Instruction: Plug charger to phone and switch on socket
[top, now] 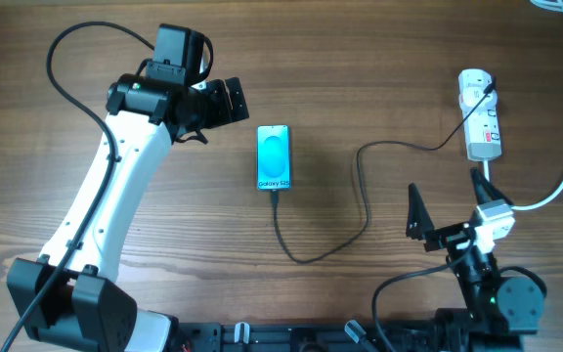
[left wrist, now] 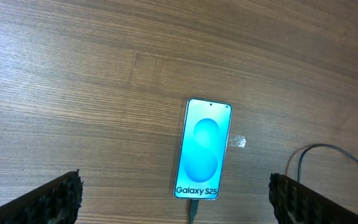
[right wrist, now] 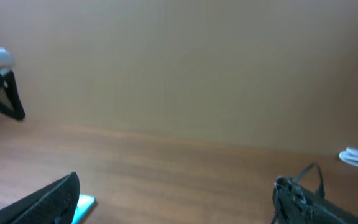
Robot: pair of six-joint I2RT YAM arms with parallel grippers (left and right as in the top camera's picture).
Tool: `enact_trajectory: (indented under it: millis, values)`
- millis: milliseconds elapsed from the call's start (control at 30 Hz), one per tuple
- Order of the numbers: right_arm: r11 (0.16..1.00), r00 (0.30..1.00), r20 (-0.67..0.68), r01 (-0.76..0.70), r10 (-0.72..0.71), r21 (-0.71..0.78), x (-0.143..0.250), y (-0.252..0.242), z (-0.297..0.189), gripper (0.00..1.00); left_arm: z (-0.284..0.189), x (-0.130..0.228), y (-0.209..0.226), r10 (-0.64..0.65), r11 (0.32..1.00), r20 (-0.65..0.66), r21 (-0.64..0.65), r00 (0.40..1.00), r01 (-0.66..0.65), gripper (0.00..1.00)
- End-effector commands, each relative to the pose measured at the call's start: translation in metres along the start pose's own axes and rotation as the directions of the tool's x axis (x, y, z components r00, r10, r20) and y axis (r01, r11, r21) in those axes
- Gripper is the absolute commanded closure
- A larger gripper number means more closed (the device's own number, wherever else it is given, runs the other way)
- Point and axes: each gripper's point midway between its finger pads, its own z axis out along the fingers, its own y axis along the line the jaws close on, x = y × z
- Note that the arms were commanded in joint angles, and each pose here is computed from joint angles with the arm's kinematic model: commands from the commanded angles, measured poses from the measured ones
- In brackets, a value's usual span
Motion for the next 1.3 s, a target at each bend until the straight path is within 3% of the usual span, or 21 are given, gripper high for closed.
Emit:
enact_trajectory:
  millis: [0,133,300,1267]
  values:
    - [1.000,1.000,0.025,0.019,-0.019,0.001,0.016,-0.001,0.003,0.00,0.002,0.000,0.003,-0.008,1.000,-0.001,-0.016,1.000,0.008,0.00]
    - [1.000,1.000,0.014,0.015,-0.015,0.027,0.033,-0.006,0.006,0.00,0.002,0.000,0.003,-0.008,1.000,-0.001,-0.016,1.000,0.008,0.00]
    - [0.996,0.995,-0.101,-0.017,0.026,0.090,0.063,-0.017,0.004,0.00,0.002,0.000,0.003,-0.008,1.000,-0.001,-0.016,1.000,0.008,0.00]
    - [0.992,0.994,-0.105,-0.002,0.015,0.123,0.063,-0.023,0.003,0.00,0.003,0.000,0.003,-0.007,1.000,-0.001,-0.016,1.000,0.007,0.00]
